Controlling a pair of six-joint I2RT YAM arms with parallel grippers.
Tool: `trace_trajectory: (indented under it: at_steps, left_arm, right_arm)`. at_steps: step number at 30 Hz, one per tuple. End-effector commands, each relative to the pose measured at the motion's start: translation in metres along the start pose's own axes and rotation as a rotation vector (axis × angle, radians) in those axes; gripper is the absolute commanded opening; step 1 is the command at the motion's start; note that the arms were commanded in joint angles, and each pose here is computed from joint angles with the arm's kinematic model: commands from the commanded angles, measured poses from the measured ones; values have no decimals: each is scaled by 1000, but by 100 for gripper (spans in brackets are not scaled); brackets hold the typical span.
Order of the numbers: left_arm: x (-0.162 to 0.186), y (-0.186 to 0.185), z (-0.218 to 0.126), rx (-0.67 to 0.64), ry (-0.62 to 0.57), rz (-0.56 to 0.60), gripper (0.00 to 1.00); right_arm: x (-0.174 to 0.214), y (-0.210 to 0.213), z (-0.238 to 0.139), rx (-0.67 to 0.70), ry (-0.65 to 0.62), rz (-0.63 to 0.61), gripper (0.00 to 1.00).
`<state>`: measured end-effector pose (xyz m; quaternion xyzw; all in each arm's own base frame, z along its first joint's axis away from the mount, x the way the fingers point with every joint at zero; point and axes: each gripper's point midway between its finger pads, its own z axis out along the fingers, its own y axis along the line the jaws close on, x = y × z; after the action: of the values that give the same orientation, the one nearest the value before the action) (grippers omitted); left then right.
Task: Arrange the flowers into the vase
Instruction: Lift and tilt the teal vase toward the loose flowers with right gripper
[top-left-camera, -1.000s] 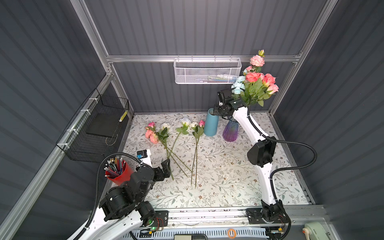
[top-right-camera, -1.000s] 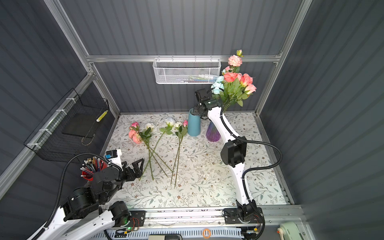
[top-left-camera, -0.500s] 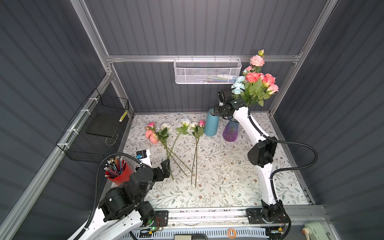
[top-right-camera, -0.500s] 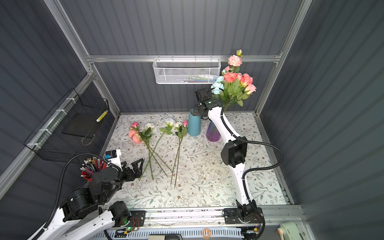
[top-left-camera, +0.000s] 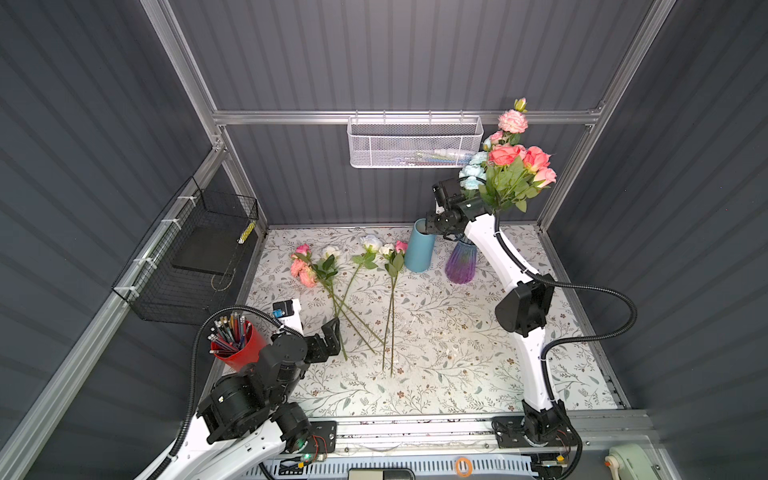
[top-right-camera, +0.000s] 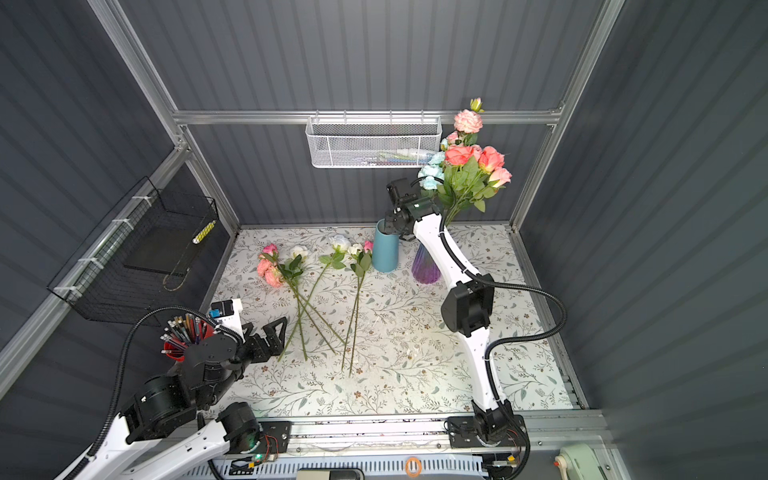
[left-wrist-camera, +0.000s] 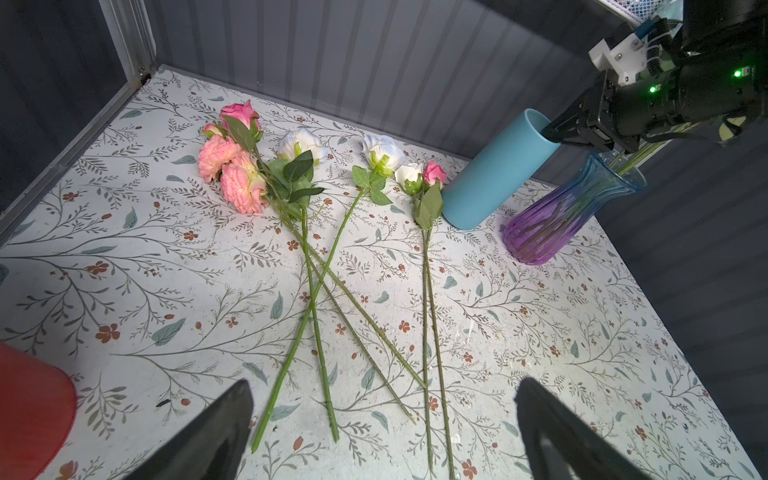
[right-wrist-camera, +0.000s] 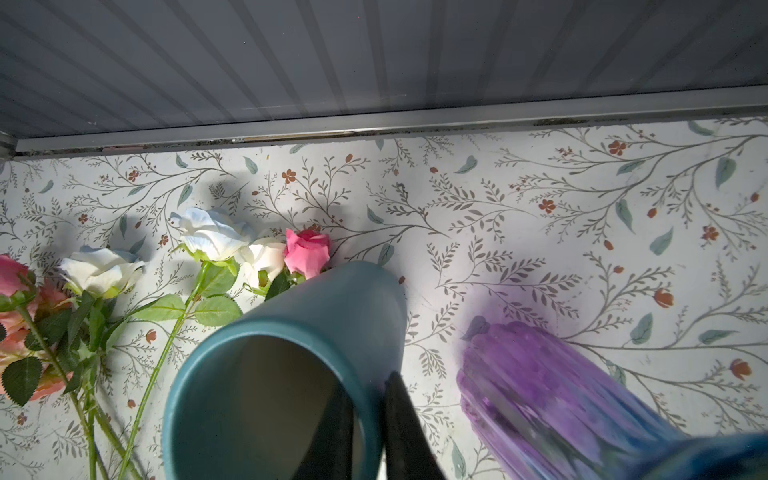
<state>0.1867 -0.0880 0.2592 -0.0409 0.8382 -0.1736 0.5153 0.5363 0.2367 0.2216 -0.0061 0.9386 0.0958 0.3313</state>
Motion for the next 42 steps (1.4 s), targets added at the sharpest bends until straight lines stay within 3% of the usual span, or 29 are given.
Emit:
trace_trajectory:
  at_steps: [1, 42]
  left_arm:
    - [1, -2, 1, 11, -3, 9, 99]
    - [7, -5, 4, 29, 19, 13, 98]
  right_arm:
    - [6, 22, -10, -80, 19, 2, 2]
    - [43, 40, -40, -58, 38, -107, 0]
